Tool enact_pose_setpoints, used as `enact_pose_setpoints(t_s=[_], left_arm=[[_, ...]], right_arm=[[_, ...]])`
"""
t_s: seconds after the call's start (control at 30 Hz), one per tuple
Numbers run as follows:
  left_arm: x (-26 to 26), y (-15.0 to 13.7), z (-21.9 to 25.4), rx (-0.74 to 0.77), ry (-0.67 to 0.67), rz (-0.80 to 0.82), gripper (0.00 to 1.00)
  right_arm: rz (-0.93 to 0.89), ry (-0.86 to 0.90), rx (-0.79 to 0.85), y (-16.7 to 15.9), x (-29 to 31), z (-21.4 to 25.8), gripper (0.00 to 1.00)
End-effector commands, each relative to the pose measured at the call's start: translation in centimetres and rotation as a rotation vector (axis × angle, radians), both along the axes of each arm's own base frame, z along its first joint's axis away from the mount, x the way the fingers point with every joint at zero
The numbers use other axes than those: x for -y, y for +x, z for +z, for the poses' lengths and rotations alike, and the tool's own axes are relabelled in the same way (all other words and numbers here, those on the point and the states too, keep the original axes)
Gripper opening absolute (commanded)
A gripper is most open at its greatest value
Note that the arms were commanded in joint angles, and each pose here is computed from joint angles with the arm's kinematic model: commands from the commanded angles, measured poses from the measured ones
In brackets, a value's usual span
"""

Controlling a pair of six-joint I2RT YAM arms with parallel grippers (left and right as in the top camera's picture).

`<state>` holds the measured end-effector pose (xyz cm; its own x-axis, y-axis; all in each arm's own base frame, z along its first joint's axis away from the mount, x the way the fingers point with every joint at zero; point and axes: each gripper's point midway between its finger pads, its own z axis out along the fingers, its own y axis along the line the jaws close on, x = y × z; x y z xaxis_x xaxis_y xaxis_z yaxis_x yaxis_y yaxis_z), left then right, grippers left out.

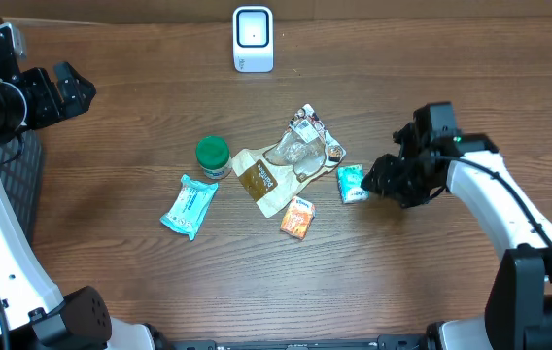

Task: Scan the item barcode
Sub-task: 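Lift the teal pack and move it right, away from the pouch, then raise the teal pack upright with the right gripper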

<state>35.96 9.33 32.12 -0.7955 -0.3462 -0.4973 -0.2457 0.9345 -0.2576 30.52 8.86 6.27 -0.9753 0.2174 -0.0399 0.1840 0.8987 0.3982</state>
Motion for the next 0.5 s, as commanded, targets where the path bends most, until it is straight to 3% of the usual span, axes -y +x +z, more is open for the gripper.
enact_pose_setpoints(t_s=[0.0, 0.47], left_arm=[[0.4, 0.0, 0.8, 0.028, 0.008, -0.026, 1.0], [0.4, 0.0, 0.8, 0.027, 0.008, -0.026, 0.99]], right_arm=[[-0.004, 0.03, 0.004, -0.4, -0.5, -1.5, 0.46], [-0.074, 0.05, 0.086, 1.2, -0.6, -3.6, 0.46]])
